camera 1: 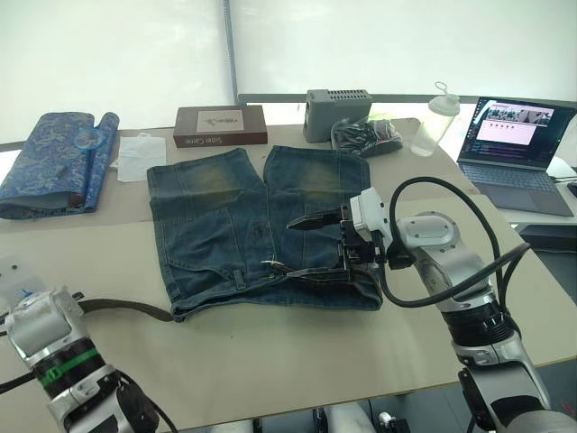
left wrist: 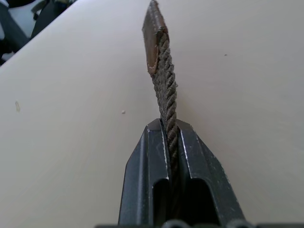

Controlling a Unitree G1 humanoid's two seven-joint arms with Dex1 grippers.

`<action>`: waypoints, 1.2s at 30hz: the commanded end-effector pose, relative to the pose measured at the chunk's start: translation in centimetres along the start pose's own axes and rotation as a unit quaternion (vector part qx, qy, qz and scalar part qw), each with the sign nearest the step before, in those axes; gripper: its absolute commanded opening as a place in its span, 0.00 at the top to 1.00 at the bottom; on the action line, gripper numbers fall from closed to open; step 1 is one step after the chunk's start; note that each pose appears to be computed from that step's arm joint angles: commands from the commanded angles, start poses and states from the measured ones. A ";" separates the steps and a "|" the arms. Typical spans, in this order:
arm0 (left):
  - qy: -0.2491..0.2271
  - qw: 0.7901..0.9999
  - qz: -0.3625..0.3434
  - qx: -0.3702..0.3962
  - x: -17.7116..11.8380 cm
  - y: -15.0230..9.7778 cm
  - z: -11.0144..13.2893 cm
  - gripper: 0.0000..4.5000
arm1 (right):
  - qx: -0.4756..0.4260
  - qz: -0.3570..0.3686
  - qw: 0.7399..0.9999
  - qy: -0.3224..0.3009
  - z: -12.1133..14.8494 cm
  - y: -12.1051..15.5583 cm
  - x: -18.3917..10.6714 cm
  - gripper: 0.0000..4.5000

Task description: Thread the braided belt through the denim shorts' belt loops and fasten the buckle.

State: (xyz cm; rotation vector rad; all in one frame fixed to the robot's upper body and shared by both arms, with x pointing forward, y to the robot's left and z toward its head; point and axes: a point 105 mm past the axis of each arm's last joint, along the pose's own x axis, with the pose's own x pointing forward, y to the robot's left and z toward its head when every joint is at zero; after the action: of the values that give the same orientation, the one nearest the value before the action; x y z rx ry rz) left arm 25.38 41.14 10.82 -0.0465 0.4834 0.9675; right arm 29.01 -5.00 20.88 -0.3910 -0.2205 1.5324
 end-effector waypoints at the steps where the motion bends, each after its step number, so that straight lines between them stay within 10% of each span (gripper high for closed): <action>1: -0.158 0.969 -0.176 0.078 -4.1 -3.6 5.0 0.98 | -0.002 -0.024 1.000 0.002 0.4 -0.5 -0.7 0.01; 6: -0.263 0.876 -0.303 0.267 -8.3 -7.0 5.5 0.98 | 0.013 -0.035 0.999 0.027 -0.5 -0.1 -0.9 0.01; 16: -0.395 0.531 -0.472 0.582 -16.0 -11.8 0.6 0.98 | 0.023 -0.042 0.996 0.069 -2.0 1.6 -0.7 0.01; 20: -0.397 0.433 -0.487 0.647 -17.0 -12.0 -1.5 0.98 | 0.026 -0.049 0.996 0.075 -2.4 1.9 -0.7 0.01; 36: -0.388 0.375 -0.490 0.685 -17.6 -11.4 -2.7 0.98 | 0.035 -0.056 0.995 0.076 -2.4 2.7 0.0 0.01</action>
State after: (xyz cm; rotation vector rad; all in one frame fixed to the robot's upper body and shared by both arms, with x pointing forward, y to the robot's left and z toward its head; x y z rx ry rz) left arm 25.22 20.12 12.80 1.4161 0.1576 -0.9101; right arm 27.86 -5.71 16.65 -0.4128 -0.0264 1.3760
